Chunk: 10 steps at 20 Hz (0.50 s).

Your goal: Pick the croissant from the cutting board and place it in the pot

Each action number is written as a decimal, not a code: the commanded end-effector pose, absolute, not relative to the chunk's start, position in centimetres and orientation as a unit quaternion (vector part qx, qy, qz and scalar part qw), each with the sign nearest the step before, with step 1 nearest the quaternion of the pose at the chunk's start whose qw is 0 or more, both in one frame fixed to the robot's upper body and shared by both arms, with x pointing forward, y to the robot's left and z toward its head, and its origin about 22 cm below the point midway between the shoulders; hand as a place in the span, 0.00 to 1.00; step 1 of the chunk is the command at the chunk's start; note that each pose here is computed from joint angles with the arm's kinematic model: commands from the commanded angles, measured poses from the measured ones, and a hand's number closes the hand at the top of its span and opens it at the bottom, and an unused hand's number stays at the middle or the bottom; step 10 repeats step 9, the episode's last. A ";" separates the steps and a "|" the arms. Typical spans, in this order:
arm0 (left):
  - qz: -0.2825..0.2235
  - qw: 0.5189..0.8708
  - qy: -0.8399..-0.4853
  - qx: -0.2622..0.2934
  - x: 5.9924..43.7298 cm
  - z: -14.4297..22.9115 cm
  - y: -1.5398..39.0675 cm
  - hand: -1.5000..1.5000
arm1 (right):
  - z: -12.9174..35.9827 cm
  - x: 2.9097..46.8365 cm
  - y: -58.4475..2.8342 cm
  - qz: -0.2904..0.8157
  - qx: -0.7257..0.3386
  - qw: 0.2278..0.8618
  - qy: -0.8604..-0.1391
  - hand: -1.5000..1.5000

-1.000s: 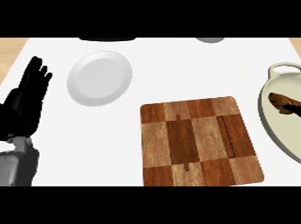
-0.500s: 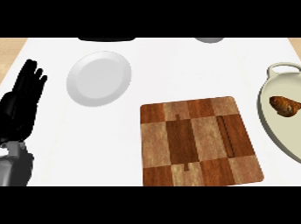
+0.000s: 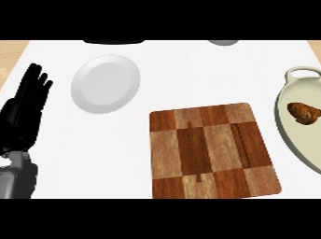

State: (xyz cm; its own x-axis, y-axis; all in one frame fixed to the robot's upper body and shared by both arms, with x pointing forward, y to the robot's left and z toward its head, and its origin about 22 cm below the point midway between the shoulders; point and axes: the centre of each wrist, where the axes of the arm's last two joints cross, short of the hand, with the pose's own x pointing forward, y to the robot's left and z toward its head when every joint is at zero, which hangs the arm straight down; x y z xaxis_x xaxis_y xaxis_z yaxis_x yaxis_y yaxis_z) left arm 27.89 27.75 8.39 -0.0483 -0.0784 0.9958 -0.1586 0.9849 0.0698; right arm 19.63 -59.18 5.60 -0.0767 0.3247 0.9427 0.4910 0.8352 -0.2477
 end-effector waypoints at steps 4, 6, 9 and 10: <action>0.029 0.688 -0.720 0.083 29.6 7.8 28.2 0.50 | 6.6 14.6 -61.9 -0.055 -0.276 0.617 -0.735 0.00; 0.031 0.686 -0.722 0.084 28.0 7.5 26.9 0.50 | 6.6 14.2 -62.0 -0.050 -0.280 0.626 -0.726 0.00; 0.028 0.683 -0.725 0.084 29.5 7.2 26.9 0.50 | 6.1 14.9 -61.6 -0.051 -0.270 0.622 -0.733 0.00; 0.028 0.683 -0.725 0.084 29.5 7.2 26.9 0.50 | 6.1 14.9 -61.6 -0.051 -0.270 0.622 -0.733 0.00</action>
